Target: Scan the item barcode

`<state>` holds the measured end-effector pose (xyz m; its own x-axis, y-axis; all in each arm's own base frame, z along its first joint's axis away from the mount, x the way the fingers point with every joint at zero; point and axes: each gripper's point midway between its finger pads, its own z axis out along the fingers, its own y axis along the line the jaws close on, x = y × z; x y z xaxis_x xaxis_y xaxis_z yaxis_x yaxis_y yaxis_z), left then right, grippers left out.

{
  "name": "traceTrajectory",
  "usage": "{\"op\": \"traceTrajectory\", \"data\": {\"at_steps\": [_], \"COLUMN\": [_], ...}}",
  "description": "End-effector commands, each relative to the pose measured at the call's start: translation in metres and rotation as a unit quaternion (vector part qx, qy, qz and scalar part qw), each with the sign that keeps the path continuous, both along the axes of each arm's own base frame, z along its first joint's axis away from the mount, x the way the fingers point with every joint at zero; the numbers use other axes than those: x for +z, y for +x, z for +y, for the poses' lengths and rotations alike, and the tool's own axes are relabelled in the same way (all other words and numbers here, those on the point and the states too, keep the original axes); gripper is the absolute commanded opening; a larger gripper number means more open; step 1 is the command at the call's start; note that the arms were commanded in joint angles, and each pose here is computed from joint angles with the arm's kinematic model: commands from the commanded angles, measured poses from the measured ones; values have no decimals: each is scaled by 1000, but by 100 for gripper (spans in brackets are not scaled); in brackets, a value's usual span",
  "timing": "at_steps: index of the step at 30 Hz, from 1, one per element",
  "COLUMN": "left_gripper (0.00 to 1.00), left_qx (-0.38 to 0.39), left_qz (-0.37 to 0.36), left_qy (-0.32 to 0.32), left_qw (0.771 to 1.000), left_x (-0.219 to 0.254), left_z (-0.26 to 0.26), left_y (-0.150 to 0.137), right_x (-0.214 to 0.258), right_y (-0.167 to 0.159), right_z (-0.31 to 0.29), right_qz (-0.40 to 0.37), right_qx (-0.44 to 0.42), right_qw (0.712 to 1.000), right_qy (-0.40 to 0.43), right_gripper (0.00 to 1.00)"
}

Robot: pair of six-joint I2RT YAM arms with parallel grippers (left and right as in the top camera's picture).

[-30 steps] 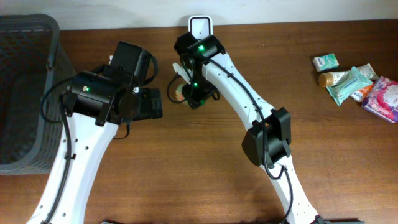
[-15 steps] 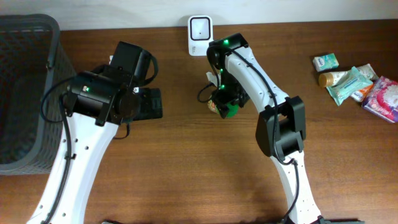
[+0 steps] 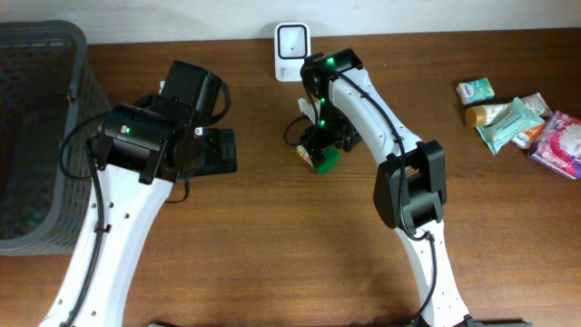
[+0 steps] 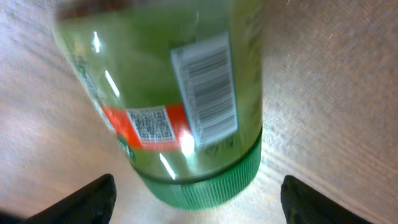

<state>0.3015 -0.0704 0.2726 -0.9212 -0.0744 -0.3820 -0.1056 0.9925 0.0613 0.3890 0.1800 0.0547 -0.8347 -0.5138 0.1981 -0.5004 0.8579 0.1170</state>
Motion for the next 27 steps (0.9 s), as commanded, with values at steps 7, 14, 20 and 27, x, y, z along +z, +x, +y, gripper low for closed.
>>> {"op": "traceTrajectory", "data": {"at_steps": [7, 14, 20, 27], "left_gripper": [99, 99, 99, 99], "left_qx": [2, 2, 2, 2], "left_qz": [-2, -2, -2, -2], "left_qy": [5, 5, 5, 5], "left_qw": [1000, 1000, 1000, 1000], "left_x": [1, 1, 1, 1], "left_z": [2, 2, 2, 2], "left_y": [0, 0, 0, 0], "right_x": [-15, -25, 18, 27], "right_y": [3, 3, -7, -8], "right_z": [3, 1, -6, -23], "right_qz": [-17, -18, 1, -11], "right_qx": [17, 7, 8, -45], "right_qw": [999, 1000, 1000, 997], "right_qy": [21, 17, 3, -57], "right_gripper": [88, 68, 59, 56]}}
